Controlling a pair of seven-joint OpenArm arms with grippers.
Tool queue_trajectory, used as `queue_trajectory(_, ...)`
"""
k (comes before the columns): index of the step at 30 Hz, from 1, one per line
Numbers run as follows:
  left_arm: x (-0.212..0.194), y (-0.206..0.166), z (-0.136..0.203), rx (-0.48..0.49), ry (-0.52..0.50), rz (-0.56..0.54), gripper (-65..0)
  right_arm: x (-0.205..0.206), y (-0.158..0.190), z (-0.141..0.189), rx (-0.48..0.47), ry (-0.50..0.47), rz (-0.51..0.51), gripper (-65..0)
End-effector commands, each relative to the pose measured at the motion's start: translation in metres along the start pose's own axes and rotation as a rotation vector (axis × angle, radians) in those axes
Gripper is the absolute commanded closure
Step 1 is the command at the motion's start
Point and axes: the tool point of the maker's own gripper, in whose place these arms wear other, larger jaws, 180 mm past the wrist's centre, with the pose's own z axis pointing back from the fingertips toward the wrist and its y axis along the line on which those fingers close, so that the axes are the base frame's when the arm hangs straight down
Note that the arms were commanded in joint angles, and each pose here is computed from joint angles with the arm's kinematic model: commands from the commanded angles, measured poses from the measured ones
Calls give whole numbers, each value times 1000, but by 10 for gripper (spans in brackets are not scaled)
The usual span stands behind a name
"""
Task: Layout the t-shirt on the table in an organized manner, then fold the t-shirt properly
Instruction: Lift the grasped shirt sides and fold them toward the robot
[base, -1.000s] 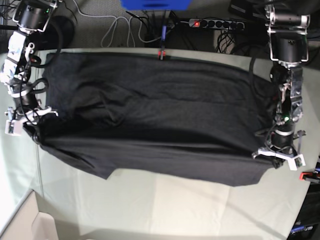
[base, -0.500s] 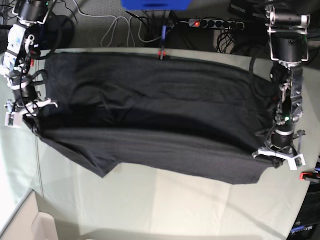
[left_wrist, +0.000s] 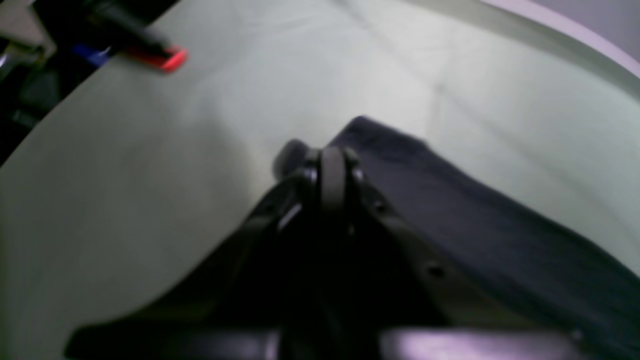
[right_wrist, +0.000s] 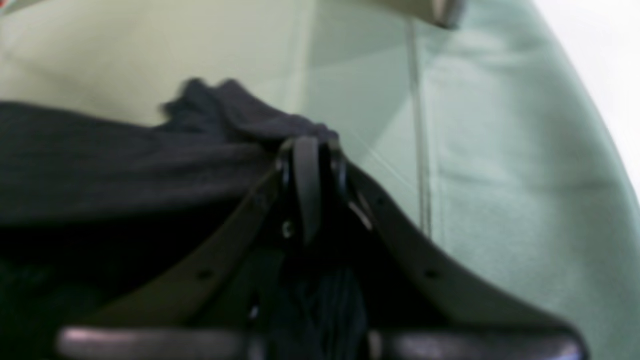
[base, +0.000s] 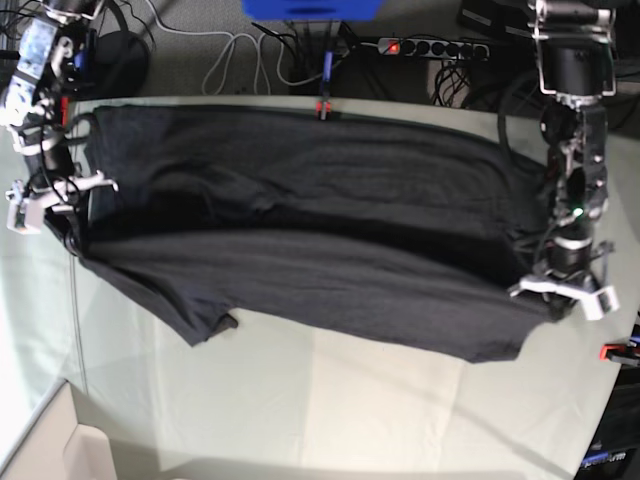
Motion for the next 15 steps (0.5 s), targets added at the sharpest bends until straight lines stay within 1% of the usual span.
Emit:
queue_trajectory(1,29,9,-2,18,-84,-3,-3,21,-3,0,-1,-73,-13,0)
queue_trajectory(3,27,15,0,28,-81,-1,-3,23,-5,4,12,-82,-21,0)
queue_trajectory(7,30,14,2,26,-90,-2,-3,10,3,19,56,-55,-35,0)
queue_trajectory(11,22,17,9,25,-76,-13,-3,-8,5,31,55,-11,-43,0)
queue_trajectory(15,19,18,9,29,-69,-13,-9,-19,8,33,53,14,-62,0)
